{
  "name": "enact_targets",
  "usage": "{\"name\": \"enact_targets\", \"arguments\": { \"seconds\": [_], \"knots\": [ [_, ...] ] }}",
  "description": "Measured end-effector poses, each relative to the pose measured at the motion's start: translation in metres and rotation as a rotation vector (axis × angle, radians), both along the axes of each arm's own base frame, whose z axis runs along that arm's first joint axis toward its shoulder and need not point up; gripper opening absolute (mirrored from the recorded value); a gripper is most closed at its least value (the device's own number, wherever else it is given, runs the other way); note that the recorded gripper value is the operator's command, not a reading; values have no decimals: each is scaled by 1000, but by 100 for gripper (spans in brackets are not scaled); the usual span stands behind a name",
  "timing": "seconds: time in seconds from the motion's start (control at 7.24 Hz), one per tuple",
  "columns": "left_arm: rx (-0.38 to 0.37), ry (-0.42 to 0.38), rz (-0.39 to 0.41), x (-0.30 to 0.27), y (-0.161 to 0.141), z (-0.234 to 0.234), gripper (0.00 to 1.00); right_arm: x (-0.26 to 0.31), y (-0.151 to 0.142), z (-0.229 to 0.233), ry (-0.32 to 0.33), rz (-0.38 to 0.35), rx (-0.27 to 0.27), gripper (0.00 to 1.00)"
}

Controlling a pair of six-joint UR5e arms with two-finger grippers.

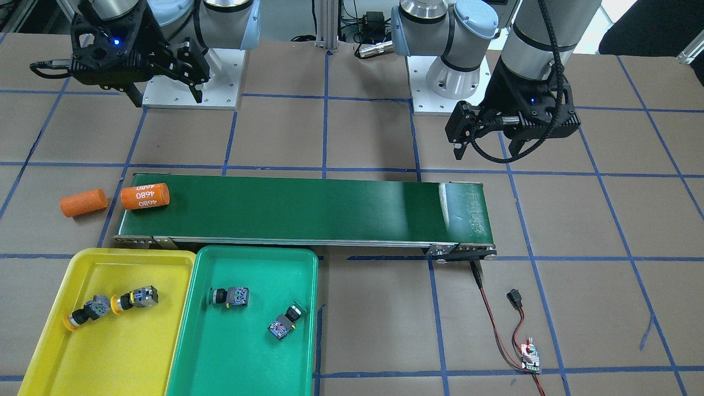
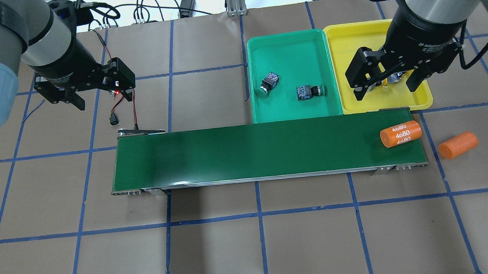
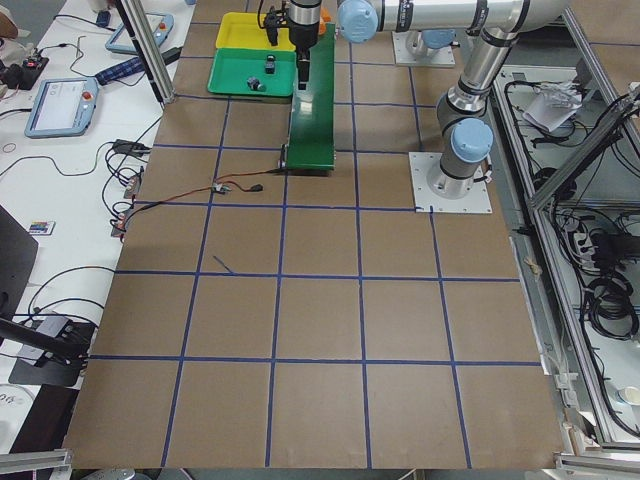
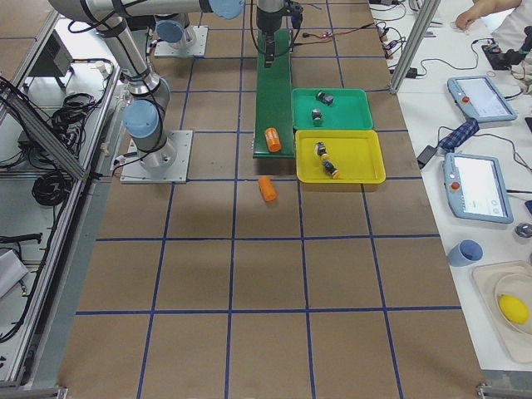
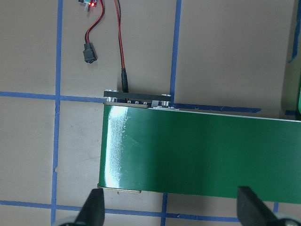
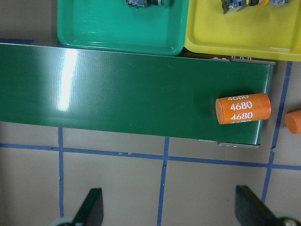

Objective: Sort buttons by color to trays

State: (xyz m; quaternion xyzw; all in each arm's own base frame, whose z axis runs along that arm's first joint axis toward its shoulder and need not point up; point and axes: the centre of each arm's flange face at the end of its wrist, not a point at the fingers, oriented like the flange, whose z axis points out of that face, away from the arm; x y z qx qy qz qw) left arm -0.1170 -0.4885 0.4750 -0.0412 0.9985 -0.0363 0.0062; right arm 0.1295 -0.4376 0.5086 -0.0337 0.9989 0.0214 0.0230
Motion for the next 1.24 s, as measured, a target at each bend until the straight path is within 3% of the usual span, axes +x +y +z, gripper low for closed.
{"name": "enact_targets", "arguments": {
  "seconds": [0.41,1.24],
  "knots": [
    [-1,-1,-1,0,0,0,100,1,3,2,3,-86,4,100],
    [-2,0,-1,0,0,0,100,2,3,3,4,-90,-1,100]
  ]
}}
